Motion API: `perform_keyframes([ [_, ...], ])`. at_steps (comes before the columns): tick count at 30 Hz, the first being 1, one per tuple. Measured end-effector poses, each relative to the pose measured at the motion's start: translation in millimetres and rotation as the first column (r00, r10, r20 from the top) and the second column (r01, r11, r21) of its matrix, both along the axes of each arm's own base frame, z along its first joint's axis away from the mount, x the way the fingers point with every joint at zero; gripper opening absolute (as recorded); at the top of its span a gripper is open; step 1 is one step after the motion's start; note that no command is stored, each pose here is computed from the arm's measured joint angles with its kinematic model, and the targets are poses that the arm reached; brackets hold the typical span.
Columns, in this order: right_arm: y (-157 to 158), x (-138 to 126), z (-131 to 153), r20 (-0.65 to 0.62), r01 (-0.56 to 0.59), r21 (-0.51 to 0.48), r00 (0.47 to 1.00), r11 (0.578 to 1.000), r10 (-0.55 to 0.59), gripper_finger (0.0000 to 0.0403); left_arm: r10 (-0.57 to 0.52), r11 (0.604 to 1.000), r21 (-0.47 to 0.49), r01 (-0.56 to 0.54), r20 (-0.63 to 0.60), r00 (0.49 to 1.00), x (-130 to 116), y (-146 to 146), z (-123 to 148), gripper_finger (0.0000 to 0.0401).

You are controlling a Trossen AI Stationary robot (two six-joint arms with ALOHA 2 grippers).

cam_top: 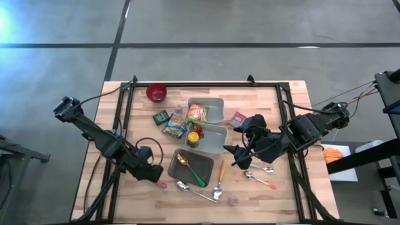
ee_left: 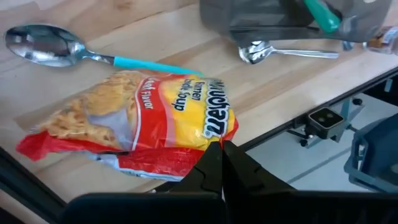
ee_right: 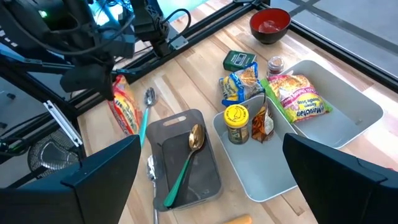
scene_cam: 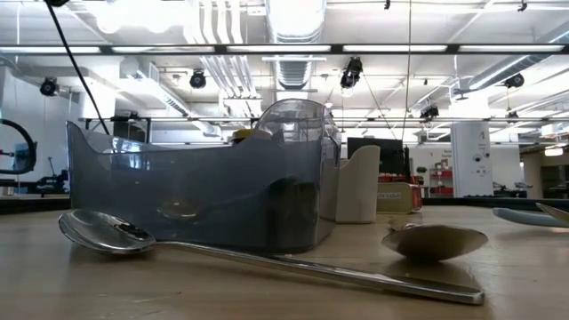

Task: Pick & Place Food Item
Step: Put the red noodle pack into the top gray bin

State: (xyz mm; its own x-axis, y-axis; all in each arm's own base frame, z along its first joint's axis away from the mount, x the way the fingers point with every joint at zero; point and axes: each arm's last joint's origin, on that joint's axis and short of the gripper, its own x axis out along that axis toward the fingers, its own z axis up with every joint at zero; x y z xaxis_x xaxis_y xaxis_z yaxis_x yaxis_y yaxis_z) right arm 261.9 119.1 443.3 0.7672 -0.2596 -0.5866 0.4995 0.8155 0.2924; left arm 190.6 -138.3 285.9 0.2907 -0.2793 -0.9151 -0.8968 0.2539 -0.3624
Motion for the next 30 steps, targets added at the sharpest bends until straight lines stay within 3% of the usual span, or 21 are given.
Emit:
perform_keyframes([
  [11, -0.1, 0.0, 0.0, 0.000, 0.000, 0.000, 1.000, 1.000, 0.000, 0.0389, -0.013, 1.000, 0.024, 0.009, 0.136, 0.991, 8.2, 0.3, 22.4, 0.0000],
  [18, 0.0, 0.0, 0.0, 0.000, 0.000, 0.000, 1.000, 1.000, 0.000, 0.0389, -0.034, 0.992, 0.125, 0.003, 0.250, 0.968, 16.5, 14.0, 49.7, 0.0000],
  [30, 0.0, 0.0, 0.0, 0.000, 0.000, 0.000, 1.000, 1.000, 0.000, 0.0389, -0.269, 0.925, 0.342, 0.166, 0.280, 0.922, 29.5, 76.6, 92.8, 0.0000],
])
